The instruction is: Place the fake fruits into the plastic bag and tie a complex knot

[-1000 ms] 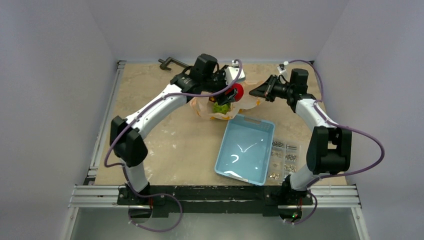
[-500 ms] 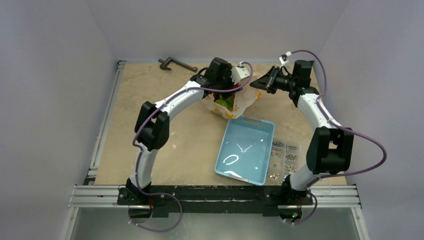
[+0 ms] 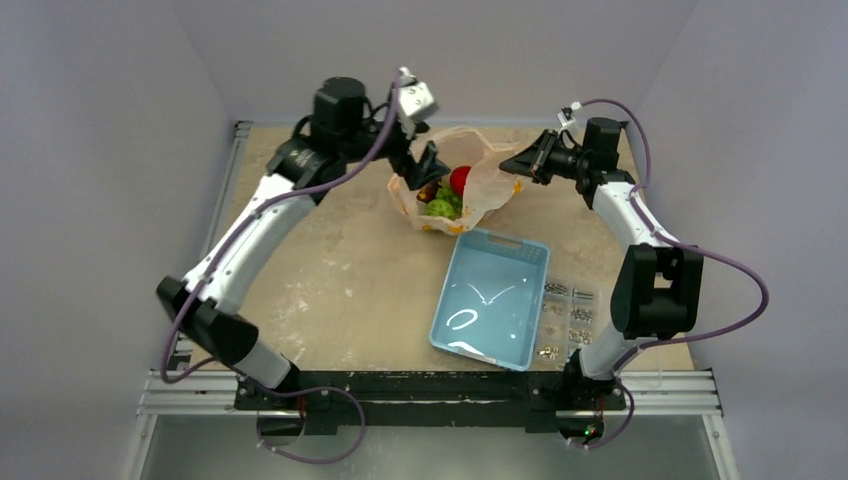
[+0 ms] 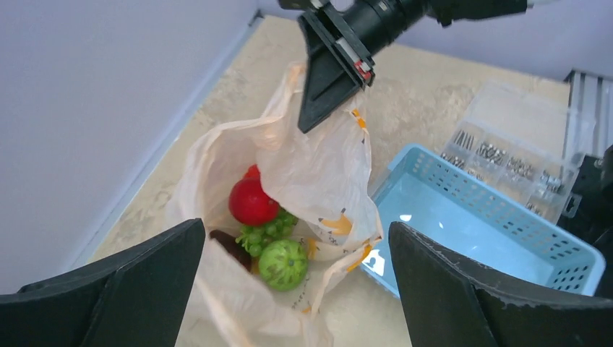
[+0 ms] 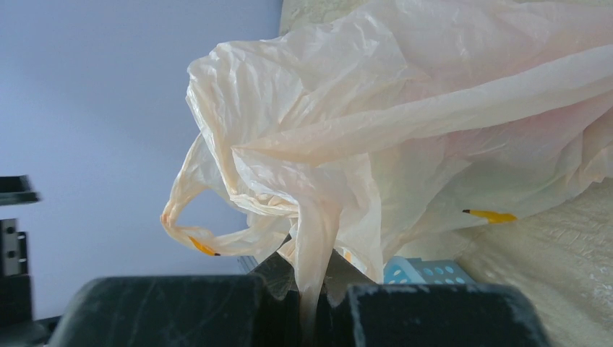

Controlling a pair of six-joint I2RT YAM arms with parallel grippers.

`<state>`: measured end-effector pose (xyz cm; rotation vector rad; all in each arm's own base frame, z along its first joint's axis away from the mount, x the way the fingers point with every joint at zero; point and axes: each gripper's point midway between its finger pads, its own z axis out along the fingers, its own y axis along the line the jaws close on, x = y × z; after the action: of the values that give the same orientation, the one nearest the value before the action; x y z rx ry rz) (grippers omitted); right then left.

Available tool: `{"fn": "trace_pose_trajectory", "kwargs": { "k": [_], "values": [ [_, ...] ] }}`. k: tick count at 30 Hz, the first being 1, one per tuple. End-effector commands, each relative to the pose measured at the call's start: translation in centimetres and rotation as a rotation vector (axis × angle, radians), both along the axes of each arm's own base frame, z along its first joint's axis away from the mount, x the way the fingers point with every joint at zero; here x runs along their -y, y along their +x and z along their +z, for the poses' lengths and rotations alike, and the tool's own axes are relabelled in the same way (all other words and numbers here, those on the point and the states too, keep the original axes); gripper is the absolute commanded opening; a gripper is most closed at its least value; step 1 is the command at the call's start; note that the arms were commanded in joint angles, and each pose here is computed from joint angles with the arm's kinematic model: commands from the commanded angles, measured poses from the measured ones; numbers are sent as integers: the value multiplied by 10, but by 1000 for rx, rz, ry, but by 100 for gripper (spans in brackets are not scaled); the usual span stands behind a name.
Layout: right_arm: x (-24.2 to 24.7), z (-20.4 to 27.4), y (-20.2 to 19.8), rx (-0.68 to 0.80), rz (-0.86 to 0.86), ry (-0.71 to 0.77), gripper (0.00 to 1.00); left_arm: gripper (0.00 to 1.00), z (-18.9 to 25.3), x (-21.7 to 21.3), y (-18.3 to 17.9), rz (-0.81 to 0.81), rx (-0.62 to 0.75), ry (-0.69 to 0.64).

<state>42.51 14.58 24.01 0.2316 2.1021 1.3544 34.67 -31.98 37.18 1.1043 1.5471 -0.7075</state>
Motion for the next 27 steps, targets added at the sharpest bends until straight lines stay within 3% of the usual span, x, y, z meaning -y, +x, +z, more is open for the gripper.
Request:
{"fn": "trace_pose_trajectory", "kwargs": {
  "k": [1, 4, 9, 18, 19, 20, 22, 23, 27],
  "values": [
    [0, 35, 9, 108, 1, 6, 0, 100, 6, -67, -25, 160, -210, -82],
    [-1, 35, 9, 108, 11, 11, 0, 100, -27, -100, -42, 240, -253, -67],
    [-3, 33, 10, 109, 20, 9, 0, 100, -77, -114, -50, 331, -301, -65],
    [-1, 26, 22, 111, 5, -52, 0, 99, -86, -68, -1, 295, -444, -270],
    [-11, 25, 20, 110, 24, -59, 0, 93, -87, -63, 3, 275, -460, -277],
    [-12, 27, 21, 120, 23, -66, 0, 74, -88, -58, 6, 253, -467, -276],
    [-15, 32, 24, 145, 25, -80, 0, 20, -91, -54, 9, 226, -487, -256],
    [-17, 36, 24, 167, 37, -90, 0, 2, -85, -56, 11, 220, -476, -251],
    [-40, 63, 29, 288, 117, -104, 0, 0, -40, -82, 17, 227, -368, -297]
  ]
}}
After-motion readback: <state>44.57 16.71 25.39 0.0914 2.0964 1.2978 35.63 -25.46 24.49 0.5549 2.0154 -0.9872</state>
